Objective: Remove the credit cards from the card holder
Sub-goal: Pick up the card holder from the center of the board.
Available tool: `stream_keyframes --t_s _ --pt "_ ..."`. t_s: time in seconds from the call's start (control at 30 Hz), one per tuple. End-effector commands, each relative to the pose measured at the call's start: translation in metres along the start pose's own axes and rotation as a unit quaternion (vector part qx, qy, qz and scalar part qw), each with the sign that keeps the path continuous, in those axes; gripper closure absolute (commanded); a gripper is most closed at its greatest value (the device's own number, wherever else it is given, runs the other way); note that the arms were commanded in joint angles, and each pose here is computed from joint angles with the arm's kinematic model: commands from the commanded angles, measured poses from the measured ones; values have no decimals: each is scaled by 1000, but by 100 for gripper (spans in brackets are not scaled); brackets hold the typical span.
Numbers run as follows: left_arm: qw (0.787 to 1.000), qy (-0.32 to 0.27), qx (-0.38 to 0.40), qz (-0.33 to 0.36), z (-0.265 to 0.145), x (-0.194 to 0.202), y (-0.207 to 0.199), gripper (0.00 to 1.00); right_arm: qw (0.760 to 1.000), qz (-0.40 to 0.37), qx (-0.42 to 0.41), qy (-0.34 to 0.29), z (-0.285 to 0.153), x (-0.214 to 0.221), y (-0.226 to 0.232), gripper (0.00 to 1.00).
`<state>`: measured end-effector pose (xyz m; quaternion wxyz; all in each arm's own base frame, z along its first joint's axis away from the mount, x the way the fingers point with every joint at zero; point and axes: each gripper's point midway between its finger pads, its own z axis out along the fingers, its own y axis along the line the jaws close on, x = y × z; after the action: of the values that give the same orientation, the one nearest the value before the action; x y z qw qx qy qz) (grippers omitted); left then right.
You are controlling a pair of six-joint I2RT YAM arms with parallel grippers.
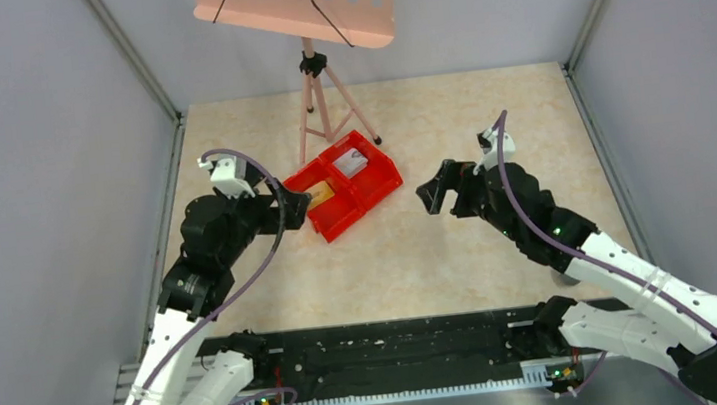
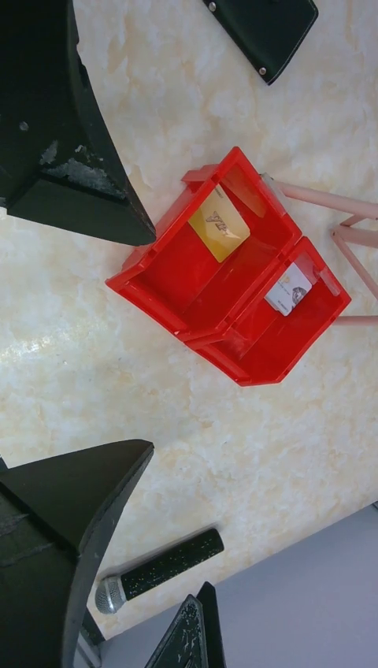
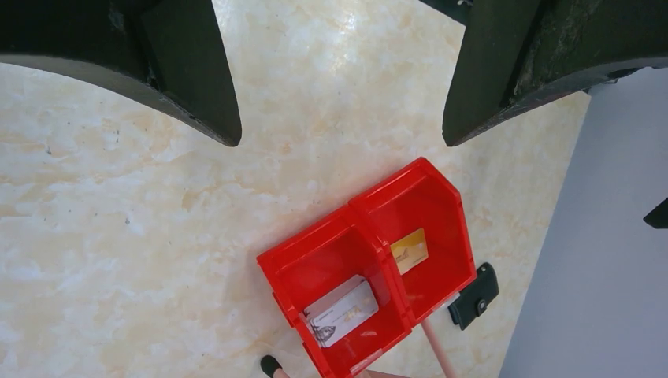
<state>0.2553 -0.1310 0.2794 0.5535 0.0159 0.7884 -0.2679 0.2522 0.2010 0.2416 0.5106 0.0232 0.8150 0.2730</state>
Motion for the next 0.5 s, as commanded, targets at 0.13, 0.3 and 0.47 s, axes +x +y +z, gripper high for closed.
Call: stream_keyframes --t_s 0.13,0.3,0.47 --pt "1000 -2 -21 -3 6 1 9 1 999 -24 -29 -33 -9 -25 15 1" --pt "997 15 -70 -15 14 8 27 1 998 16 -43 -35 -10 -19 18 1" --pt "990 49 -125 -47 27 14 45 1 996 18 -73 -38 -15 -17 25 2"
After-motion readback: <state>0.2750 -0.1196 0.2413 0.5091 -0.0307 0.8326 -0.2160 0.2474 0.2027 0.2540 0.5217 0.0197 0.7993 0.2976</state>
